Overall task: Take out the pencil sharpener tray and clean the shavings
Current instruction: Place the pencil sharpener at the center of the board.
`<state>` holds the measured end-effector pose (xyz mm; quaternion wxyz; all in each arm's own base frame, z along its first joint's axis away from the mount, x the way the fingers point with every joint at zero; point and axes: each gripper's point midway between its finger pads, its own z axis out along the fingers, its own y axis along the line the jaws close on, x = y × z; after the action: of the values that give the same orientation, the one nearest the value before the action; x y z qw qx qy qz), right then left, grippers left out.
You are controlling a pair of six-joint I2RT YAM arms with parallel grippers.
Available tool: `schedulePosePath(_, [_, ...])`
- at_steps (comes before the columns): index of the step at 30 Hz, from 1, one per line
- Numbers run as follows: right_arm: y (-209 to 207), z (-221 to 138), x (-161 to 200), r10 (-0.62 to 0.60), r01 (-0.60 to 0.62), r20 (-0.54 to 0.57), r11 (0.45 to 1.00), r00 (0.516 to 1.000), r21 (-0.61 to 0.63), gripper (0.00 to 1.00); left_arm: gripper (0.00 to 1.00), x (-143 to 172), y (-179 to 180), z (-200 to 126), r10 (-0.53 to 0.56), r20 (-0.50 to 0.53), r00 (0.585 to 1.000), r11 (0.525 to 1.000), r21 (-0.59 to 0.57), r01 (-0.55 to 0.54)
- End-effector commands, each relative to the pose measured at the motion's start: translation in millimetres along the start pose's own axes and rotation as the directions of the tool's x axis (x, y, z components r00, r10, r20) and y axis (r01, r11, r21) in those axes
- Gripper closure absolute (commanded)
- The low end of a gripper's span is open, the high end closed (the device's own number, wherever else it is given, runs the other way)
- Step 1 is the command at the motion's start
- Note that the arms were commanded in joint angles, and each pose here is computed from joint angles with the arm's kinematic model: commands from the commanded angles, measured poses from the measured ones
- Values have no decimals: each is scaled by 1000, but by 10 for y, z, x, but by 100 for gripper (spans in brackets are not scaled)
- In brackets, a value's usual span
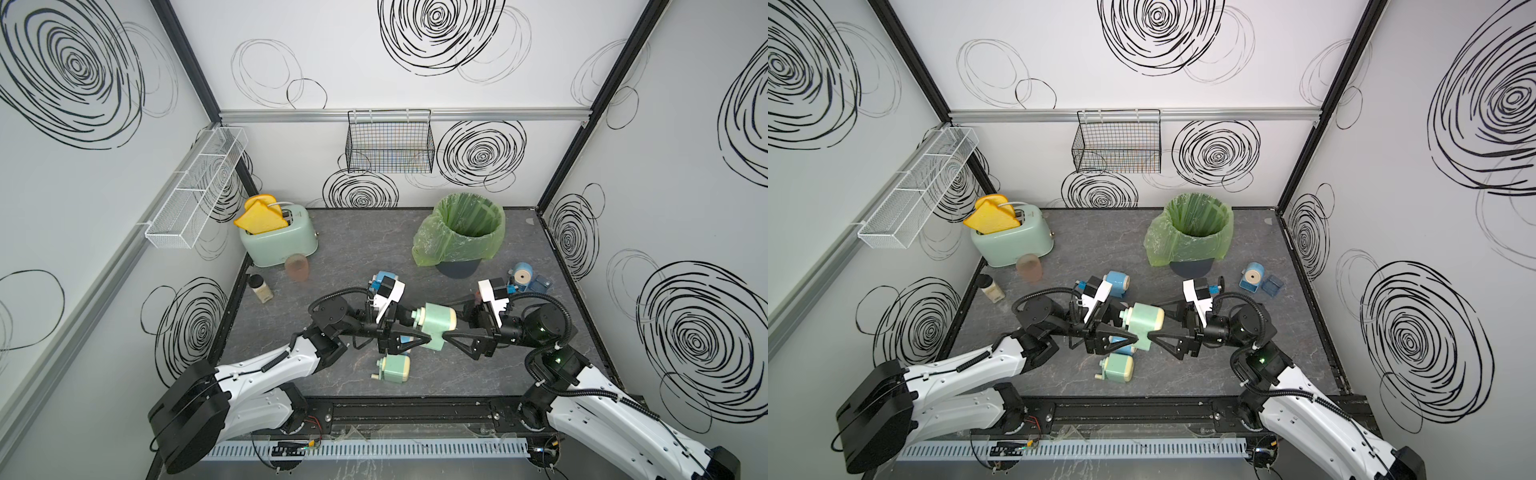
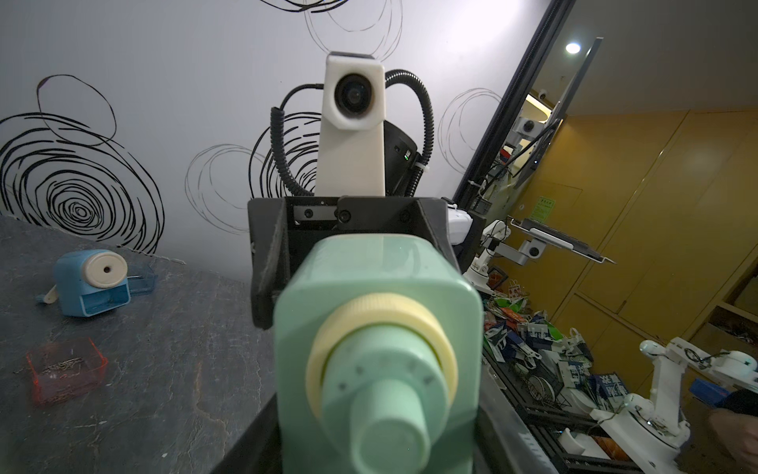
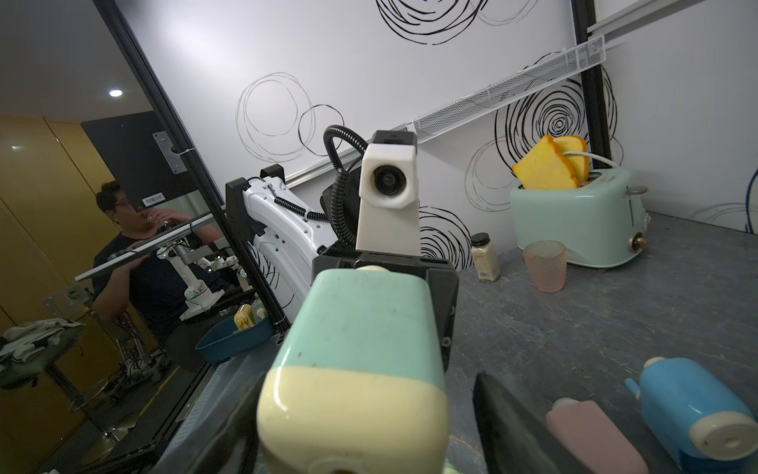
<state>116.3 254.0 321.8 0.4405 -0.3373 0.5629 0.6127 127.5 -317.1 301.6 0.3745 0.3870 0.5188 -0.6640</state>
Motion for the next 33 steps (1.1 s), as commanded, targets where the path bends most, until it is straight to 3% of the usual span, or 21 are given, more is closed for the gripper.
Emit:
schedulePosePath(1, [87,29,-185,-38,39,40,999,998,-21,26,58,-213,-171,10,91,51,995,995,40,-93])
schedulePosePath(6, [28,60,-153,-14,14,21,1000,1000,-10,44,51,-230,-159,2,92,55,994,995,24,-94])
schedulePosePath(8, [-26,54,-128,-7,7,23,1000,1000,15,53,44,-231,-138,-6,94,56,994,995,6,-95])
schedulePosePath(11, [-103,33,-92,-12,10,22,998,1000,58,59,32,-253,-94,-36,94,69,993,995,-29,-93])
schedulePosePath(12, [-135,24,-71,-17,16,18,997,1000,76,60,22,-267,-54,-55,91,75,993,995,-51,-87])
schedulePosePath(14, [-242,-8,-11,-26,25,8,990,1000,135,62,1,-323,87,-119,77,101,992,989,-131,-63])
schedulePosePath(17, [-497,-104,107,-36,37,-8,961,999,274,65,3,-449,555,-414,43,187,981,927,-373,30])
schedulePosePath(19, [-682,-184,206,-34,37,-14,930,999,365,65,3,-553,795,-728,24,266,964,873,-475,109])
schedulePosePath(21, [-966,-311,350,-13,16,-10,869,1000,494,66,3,-635,929,-993,12,322,947,833,-527,169])
schedulePosePath(24, [-1382,-545,632,40,-36,9,746,999,665,68,3,-722,940,-1150,29,327,944,807,-565,171])
schedulePosePath(26, [-1550,-642,762,54,-67,41,690,998,721,70,3,-762,882,-1183,49,327,944,805,-573,157])
schedulePosePath(30, [-1873,-925,910,3,-85,96,502,995,861,70,3,-781,807,-1199,69,323,944,807,-574,137])
schedulePosePath(33, [-2016,-1069,964,-44,-74,101,414,994,907,69,3,-747,815,-1196,62,318,946,809,-571,139])
